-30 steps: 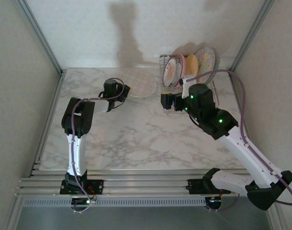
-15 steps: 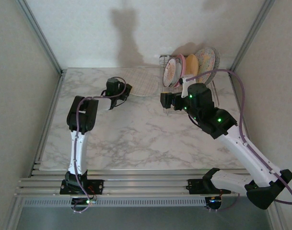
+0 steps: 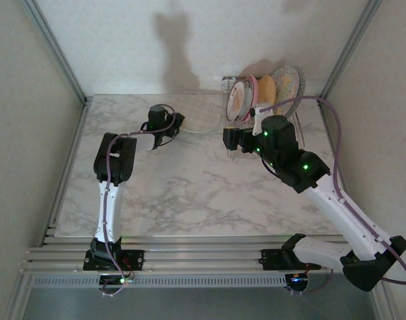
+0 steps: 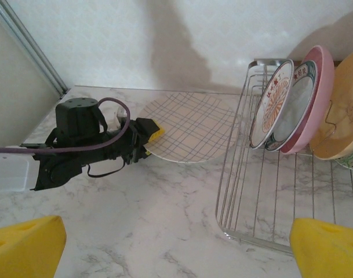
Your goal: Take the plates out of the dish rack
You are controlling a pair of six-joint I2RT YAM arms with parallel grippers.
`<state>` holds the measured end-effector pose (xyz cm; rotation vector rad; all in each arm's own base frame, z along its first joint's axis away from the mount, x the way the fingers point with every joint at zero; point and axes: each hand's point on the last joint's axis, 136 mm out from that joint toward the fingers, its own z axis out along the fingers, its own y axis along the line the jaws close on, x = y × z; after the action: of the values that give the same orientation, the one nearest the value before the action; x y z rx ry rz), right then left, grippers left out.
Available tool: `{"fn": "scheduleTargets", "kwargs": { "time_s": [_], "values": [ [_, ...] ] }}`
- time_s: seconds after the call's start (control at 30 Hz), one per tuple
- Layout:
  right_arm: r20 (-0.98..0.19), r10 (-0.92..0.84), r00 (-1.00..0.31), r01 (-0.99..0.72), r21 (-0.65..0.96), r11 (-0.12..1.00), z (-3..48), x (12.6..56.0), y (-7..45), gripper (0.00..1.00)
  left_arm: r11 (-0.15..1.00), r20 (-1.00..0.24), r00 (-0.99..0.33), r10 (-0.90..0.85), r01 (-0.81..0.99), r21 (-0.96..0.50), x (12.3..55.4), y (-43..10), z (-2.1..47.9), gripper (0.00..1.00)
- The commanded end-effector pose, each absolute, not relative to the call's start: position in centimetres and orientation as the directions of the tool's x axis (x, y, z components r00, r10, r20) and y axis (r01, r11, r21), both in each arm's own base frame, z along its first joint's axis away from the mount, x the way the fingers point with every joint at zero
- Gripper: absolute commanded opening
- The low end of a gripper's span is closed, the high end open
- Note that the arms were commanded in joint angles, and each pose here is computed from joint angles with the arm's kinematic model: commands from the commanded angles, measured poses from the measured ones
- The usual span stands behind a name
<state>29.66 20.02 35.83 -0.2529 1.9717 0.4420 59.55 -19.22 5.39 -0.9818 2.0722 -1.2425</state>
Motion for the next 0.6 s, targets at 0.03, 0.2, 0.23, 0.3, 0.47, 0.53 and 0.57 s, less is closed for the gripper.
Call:
{"fn": "scheduleTargets", "kwargs": {
  "time_s": [0.03,0.2,0.23,0.3,0.47,0.53,0.57],
  "values": [
    [-0.915,0.038,-0.402,-0.369,0.2,0.908,37.7,29.4,19.8,0.99,0.337,-0.093,-0.6,-0.794,-0.307,-0.89,59.8,-18.7,6.4,0.34],
    [-0.916,0.032,-0.4,-0.363,0.191,0.912,37.7,29.5,19.7,0.99,0.355,-0.091,-0.593,-0.8,-0.345,-0.869,59.1,-18.1,5.9,0.4],
    [-0.915,0.033,-0.402,-0.361,0.191,0.913,37.7,29.5,19.6,0.99,0.36,-0.091,-0.591,-0.801,-0.355,-0.863,59.0,-17.9,5.8,0.42],
    [-0.913,0.031,-0.406,-0.351,0.187,0.917,37.5,29.5,19.5,0.99,0.372,-0.096,-0.588,-0.803,-0.37,-0.851,58.7,-17.6,5.7,0.45],
    [-0.916,0.028,-0.399,-0.314,0.166,0.935,37.6,29.5,18.4,0.99,0.403,-0.108,-0.573,-0.812,-0.418,-0.814,57.7,-16.5,5.3,0.5],
    [-0.92,0.026,-0.391,-0.284,0.148,0.947,37.9,29.6,17.7,0.99,0.413,-0.107,-0.567,-0.816,-0.443,-0.796,57.3,-16.1,5.1,0.52],
    [-0.922,0.023,-0.388,-0.272,0.138,0.952,37.9,29.6,17.3,0.99,0.417,-0.107,-0.566,-0.817,-0.453,-0.788,57.0,-16.0,5.0,0.53]
  ]
}}
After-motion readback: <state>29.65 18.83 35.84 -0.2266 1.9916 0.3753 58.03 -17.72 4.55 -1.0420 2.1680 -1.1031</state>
